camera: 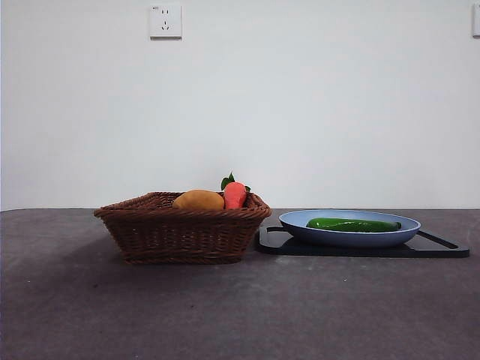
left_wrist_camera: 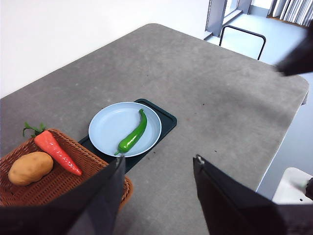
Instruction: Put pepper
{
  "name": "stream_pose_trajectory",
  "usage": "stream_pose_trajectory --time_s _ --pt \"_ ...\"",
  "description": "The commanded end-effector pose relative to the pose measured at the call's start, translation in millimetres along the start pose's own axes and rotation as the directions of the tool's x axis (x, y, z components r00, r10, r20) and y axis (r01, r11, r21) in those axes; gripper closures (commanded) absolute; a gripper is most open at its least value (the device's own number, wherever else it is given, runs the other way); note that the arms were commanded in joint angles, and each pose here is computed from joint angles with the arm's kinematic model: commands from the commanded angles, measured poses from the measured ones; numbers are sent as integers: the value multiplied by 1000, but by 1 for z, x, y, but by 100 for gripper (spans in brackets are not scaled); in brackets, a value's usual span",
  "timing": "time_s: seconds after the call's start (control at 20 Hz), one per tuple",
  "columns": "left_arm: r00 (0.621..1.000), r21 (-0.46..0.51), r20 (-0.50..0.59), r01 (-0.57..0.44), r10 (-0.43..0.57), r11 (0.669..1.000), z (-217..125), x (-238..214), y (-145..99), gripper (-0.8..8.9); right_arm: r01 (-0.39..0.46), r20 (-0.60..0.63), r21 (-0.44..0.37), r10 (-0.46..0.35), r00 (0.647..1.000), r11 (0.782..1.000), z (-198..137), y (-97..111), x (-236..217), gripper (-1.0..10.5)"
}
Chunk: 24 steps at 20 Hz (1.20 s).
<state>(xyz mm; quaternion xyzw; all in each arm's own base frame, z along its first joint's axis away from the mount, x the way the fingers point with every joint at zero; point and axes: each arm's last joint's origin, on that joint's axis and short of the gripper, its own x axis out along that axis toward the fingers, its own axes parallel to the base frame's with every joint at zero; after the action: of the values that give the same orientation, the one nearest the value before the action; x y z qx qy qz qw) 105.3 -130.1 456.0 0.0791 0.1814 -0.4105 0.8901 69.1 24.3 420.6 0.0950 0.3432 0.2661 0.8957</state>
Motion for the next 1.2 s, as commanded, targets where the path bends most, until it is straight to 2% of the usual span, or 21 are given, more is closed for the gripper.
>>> stream_pose_trajectory --time_s 0.05,0.15,0.9,1.2 --pt "1000 -1 21 7 -7 1000 4 -1 -1 670 -9 24 -5 9 1000 1000 -16 9 -21 862" --pt "1000 -1 22 7 -7 1000 5 -1 -1 808 -9 28 -42 10 1000 999 -26 11 -29 941" --pt "1000 -3 9 8 -8 1000 3 -1 -1 806 -7 48 -42 9 999 999 -30 13 -33 936" --pt "999 21 41 -7 6 1000 6 -1 -1 805 -7 48 -42 9 999 999 -30 13 -33 936"
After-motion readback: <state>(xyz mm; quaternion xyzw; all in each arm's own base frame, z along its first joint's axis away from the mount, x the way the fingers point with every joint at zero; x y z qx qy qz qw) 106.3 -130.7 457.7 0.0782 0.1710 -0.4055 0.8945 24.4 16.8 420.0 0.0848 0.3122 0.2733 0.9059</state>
